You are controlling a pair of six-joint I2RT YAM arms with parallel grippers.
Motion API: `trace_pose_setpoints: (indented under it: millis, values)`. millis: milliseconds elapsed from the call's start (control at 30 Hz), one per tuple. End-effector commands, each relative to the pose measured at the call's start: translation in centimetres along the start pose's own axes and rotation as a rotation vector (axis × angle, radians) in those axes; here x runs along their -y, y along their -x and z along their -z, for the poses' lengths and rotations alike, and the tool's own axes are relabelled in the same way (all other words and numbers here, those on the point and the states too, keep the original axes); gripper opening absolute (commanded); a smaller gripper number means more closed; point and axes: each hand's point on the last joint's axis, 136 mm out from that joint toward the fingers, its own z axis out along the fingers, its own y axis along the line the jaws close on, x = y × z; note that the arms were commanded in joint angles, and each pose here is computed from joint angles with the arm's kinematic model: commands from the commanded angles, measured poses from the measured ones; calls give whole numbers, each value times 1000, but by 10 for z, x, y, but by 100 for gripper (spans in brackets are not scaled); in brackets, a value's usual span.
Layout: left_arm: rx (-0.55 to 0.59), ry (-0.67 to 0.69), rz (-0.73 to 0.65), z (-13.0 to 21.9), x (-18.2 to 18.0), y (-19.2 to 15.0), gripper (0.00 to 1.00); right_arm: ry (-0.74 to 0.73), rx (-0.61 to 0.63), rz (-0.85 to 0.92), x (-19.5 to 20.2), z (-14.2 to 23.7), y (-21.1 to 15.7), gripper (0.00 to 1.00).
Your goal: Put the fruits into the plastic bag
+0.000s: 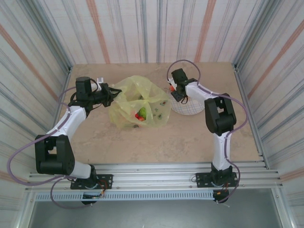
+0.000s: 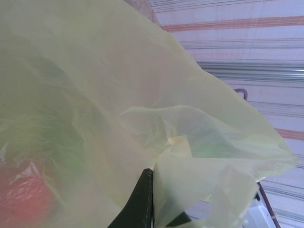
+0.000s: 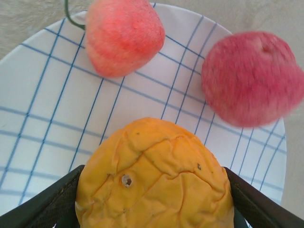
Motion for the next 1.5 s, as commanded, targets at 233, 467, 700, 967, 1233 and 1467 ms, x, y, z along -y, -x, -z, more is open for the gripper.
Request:
trace_pose_setpoints:
  millis: [233,467,700,967,1233,1467]
  values:
    - [-11,-25,3,0,3,-1,0,201,198,-361,-6,110,-2,60]
    - [-15,-24,-6,-1,4,-4,0,391,319,-331,-54,187,-14,61]
    - [-18,-24,-11,-2,5,-7,0,673,471,-252,-117,242,-17,62]
    - [-26,-29,-20,-3,9,-10,0,705,485,-208,-151,231,15,60]
    - [-27,-34,-22,-2,11,-10,0,749,415,-355,-170,192,28,59]
    - [-29,-36,-25,-2,12,-11,0,776,483,-365,-197,187,56,62]
